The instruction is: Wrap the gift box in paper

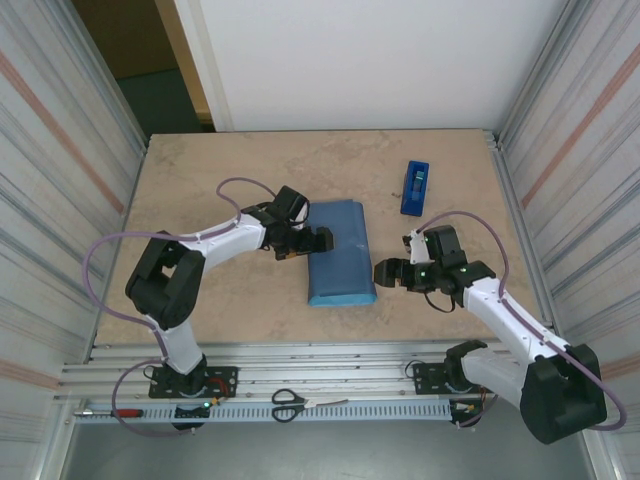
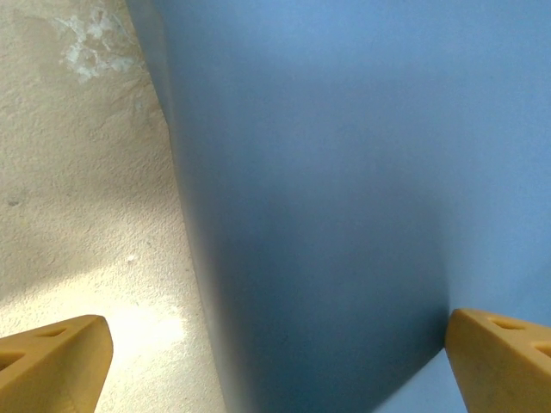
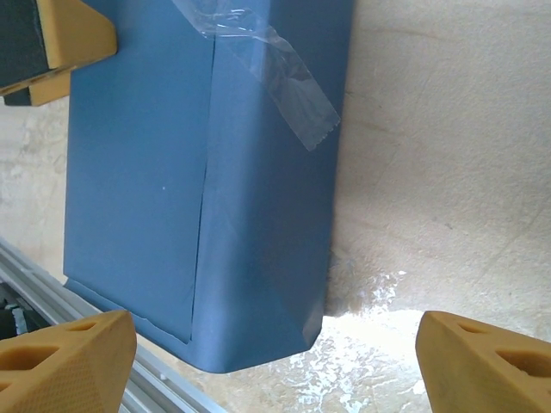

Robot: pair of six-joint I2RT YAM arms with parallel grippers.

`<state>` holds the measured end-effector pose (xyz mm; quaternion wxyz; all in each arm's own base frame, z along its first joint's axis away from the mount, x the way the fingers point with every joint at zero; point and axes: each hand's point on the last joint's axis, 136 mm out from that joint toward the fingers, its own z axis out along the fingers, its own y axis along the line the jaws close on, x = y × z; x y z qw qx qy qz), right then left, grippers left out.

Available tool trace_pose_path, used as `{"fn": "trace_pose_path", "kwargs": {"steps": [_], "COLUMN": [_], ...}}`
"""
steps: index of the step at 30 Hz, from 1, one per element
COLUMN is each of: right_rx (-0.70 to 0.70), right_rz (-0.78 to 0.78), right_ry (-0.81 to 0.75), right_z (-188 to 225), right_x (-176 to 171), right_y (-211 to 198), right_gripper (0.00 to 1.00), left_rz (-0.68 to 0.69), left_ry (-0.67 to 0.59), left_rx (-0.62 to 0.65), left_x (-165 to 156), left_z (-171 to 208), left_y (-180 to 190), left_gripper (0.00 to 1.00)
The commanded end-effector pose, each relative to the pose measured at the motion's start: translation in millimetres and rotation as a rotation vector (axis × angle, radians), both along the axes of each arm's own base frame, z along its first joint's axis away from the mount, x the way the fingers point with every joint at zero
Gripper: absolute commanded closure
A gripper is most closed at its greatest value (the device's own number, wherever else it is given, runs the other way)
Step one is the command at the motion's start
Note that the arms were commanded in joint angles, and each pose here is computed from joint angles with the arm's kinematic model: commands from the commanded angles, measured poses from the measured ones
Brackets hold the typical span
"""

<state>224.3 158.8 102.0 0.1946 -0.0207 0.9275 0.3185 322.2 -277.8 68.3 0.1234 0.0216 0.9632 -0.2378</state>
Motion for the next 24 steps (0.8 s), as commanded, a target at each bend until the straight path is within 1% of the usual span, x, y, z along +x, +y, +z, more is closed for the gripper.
{"fn": "trace_pose_path", "kwargs": {"steps": [1, 7, 13, 19, 23, 24], "right_rx": [0.017, 0.018, 0.012, 0.003, -0.031, -0.040], "right_rz": [0.039, 0.046, 0.054, 0.094, 0.128, 0.135], "right_ry": [-0.031, -0.032, -0.023, 0.002, 0.014, 0.015], "right_z": [13.4, 16.4, 14.3, 6.3, -3.7, -5.9], "right_x": [3.2, 7.3, 10.1, 9.8, 11.5, 12.6], "right_y": [7.0, 9.3, 10.9, 18.5, 23.5, 24.1], "right_gripper": [0.17, 0.17, 0.18, 0.24, 0.29, 0.32], "left_rz": [-0.007, -0.012, -0.021, -0.025, -0.028, -0.029], "left_ry": [0.041, 0.073, 0.079, 0.086, 0.086, 0.090], "left_rx": [0.071, 0.101, 0.106, 0.102, 0.100, 0.100], "left_x": [-6.6, -17.5, -19.8, -20.6, -19.9, -20.5], "left_z": [-19.8, -35.0, -38.4, -40.7, -41.4, -42.3], "left_y": [9.8, 15.2, 14.2, 12.1, 10.1, 10.2], "left_gripper": [0.01, 0.02, 0.02, 0.03, 0.03, 0.03]}}
